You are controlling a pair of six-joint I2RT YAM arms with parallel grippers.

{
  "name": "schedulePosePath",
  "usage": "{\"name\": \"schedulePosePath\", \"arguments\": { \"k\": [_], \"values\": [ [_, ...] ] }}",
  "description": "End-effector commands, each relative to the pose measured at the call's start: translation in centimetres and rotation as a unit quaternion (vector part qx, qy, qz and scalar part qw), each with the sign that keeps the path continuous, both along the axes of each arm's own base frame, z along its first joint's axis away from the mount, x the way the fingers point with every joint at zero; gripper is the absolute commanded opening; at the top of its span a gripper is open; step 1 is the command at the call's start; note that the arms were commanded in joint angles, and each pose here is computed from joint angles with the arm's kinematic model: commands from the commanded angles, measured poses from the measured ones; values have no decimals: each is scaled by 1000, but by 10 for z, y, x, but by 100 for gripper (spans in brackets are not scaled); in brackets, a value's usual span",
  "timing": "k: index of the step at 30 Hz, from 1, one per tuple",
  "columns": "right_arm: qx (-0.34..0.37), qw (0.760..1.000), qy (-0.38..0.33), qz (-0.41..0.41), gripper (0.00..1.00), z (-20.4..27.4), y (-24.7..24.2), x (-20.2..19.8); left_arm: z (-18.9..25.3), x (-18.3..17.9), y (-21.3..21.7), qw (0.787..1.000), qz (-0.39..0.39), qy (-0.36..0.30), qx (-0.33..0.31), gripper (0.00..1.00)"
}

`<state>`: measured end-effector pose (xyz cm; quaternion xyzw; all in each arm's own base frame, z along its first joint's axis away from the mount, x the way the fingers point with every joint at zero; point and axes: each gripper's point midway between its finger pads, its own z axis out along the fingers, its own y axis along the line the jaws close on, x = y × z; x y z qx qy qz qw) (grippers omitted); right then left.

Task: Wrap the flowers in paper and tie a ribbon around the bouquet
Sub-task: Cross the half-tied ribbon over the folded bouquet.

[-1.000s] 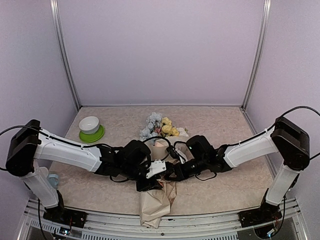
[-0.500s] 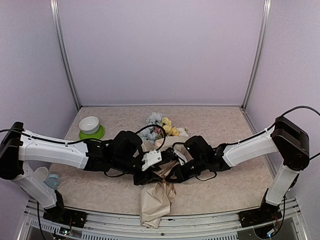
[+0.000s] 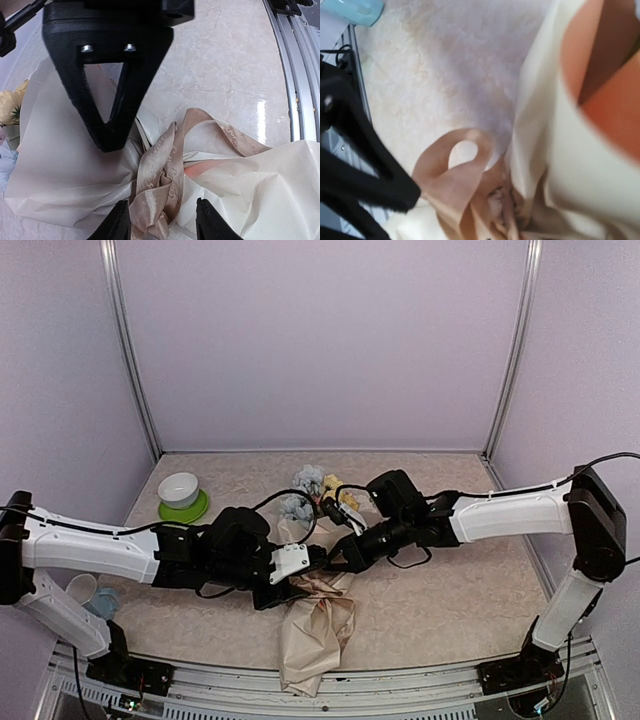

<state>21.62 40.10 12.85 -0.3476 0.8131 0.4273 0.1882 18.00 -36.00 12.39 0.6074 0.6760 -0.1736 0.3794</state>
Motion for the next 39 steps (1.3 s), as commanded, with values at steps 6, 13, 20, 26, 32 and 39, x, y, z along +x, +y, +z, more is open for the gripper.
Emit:
{"name": "schedulePosePath", "arguments": {
  "k": [6, 13, 20, 26, 32, 39],
  "values": [
    [-47, 995, 21, 84, 5, -36, -4, 8, -14, 7, -14, 997, -45, -40, 57, 59],
    [-25, 991, 22, 133, 9, -37, 2, -2, -27, 28, -13, 993, -10, -75, 90, 52],
    [-33, 988, 38, 148, 11, -53, 1, -7, -37, 33, -15, 992, 3, -78, 98, 50],
    [-10, 985, 52, 167, 11, -51, 6, -13, -38, 36, -18, 993, 11, -82, 85, 48],
    [29, 976, 72, 202, 13, -42, 9, -27, -42, 40, -20, 993, 19, -84, 87, 42],
    [53, 973, 78, 213, 11, -32, 9, -35, -49, 40, -20, 992, 17, -84, 93, 42]
  ]
}}
